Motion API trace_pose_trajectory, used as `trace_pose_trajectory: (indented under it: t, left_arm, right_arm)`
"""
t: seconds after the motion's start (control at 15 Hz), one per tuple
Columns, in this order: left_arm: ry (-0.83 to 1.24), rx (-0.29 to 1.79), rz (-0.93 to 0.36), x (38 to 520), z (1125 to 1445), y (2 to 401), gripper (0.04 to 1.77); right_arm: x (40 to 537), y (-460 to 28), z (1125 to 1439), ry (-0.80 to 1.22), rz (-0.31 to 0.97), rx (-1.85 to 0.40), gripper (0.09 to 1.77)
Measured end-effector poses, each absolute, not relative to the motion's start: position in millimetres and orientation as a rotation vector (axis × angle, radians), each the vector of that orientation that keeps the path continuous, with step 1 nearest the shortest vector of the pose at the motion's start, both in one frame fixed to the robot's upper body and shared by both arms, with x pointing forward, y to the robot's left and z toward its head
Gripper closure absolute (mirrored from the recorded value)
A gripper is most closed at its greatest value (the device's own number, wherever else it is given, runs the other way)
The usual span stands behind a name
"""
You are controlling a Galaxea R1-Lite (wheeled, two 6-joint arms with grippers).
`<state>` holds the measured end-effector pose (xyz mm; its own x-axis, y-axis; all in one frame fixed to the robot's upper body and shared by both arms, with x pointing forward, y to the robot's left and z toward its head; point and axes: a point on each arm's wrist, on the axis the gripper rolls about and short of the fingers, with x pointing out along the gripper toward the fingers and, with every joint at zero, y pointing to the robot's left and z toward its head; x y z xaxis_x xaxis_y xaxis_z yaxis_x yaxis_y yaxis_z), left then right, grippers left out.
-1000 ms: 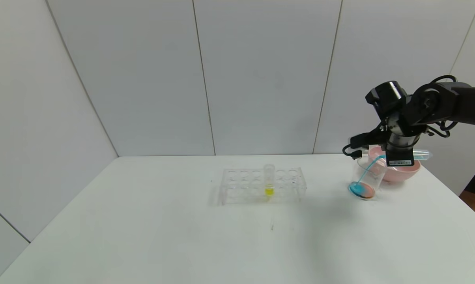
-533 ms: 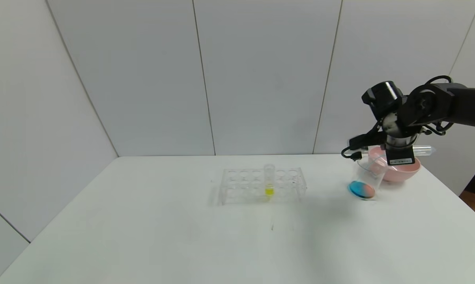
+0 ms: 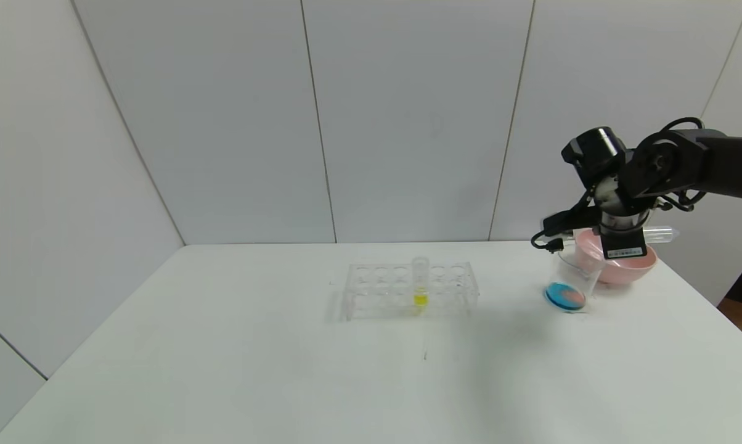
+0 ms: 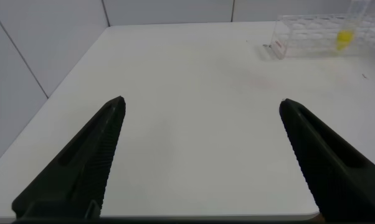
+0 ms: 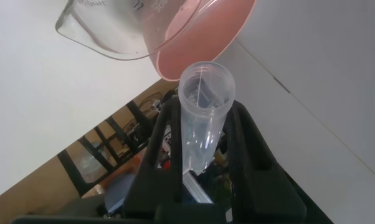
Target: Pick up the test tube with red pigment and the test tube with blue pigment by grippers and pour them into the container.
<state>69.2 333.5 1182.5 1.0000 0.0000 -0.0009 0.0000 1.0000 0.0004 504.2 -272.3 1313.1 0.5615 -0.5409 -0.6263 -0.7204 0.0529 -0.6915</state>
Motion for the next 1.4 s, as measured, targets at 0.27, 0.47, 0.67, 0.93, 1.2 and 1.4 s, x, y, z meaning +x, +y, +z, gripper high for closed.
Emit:
trace_pose_trajectory:
  t: [0.27, 0.47, 0.67, 0.93, 1.2, 1.4]
  left_arm:
    - [0.001, 0.0, 0.0, 69.2, 1182.5, 333.5, 0.05]
    - [0.001, 0.0, 0.0, 69.2, 1182.5, 333.5, 0.05]
    - [0.001, 0.0, 0.0, 69.2, 1182.5, 333.5, 0.05]
    - [0.001, 0.0, 0.0, 69.2, 1182.5, 333.5, 0.05]
    - [0.001, 0.0, 0.0, 69.2, 1182.5, 333.5, 0.05]
    - [0.001, 0.0, 0.0, 69.2, 1182.5, 333.5, 0.05]
  right_arm:
    - [502.4, -268.4, 1312.6, 1.105, 0.179, -1.636, 1.37]
    - [502.4, -268.2, 1312.6, 1.105, 0.179, -1.636, 1.37]
    - [502.3, -268.2, 1312.8, 1.104, 0.178, -1.633, 1.37]
    - [502.9, -271.7, 1315.7, 1.05, 0.208, -1.547, 1.37]
    - [499.3, -294.2, 1327.5, 0.876, 0.41, -1.22, 1.37]
    - [486.7, -338.7, 1346.1, 0.826, 0.405, -1.016, 1.37]
